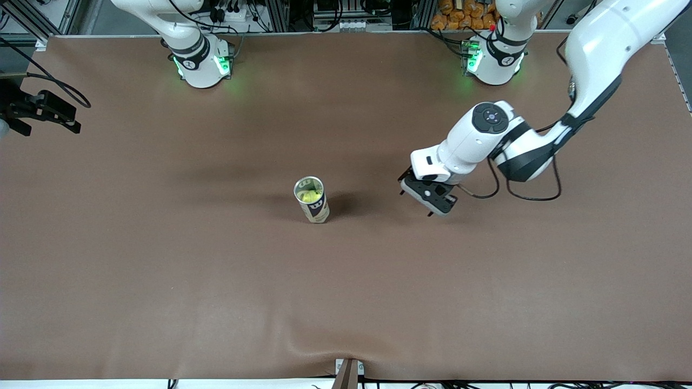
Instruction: Insert tennis ball vertically with right arm
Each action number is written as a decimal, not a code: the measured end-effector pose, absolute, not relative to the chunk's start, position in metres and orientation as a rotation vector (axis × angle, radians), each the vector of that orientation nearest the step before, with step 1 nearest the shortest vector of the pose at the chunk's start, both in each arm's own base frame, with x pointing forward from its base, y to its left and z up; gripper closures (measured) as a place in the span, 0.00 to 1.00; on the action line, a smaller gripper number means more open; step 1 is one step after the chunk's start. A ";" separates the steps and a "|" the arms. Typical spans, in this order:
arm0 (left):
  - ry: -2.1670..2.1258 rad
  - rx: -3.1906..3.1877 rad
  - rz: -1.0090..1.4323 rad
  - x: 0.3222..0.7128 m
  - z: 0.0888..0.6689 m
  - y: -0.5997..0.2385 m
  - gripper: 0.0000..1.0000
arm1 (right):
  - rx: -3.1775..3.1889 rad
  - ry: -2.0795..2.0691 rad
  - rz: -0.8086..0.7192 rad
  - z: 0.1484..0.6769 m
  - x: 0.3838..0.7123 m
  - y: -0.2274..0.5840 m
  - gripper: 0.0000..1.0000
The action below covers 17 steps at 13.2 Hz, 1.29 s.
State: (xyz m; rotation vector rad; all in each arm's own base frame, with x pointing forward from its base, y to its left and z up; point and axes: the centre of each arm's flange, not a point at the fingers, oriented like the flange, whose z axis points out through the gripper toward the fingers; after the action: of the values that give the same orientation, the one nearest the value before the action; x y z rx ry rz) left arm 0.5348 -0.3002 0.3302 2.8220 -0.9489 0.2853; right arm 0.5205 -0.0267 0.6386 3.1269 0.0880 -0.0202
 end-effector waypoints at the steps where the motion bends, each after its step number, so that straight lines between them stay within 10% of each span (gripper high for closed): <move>1: -0.944 2.861 0.237 0.537 0.340 -0.296 0.00 | 3.127 0.087 -0.012 0.641 0.521 -0.027 0.00; 17: -0.570 2.937 -0.075 0.610 0.456 -0.289 0.00 | 3.129 0.024 -0.049 0.625 0.536 -0.049 0.00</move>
State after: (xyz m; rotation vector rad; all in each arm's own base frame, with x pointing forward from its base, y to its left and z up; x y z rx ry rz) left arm 0.6104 -0.2887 0.4560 2.9367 -0.5701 -0.0746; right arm 0.5358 -0.0486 0.6247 3.1286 0.0241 -0.0488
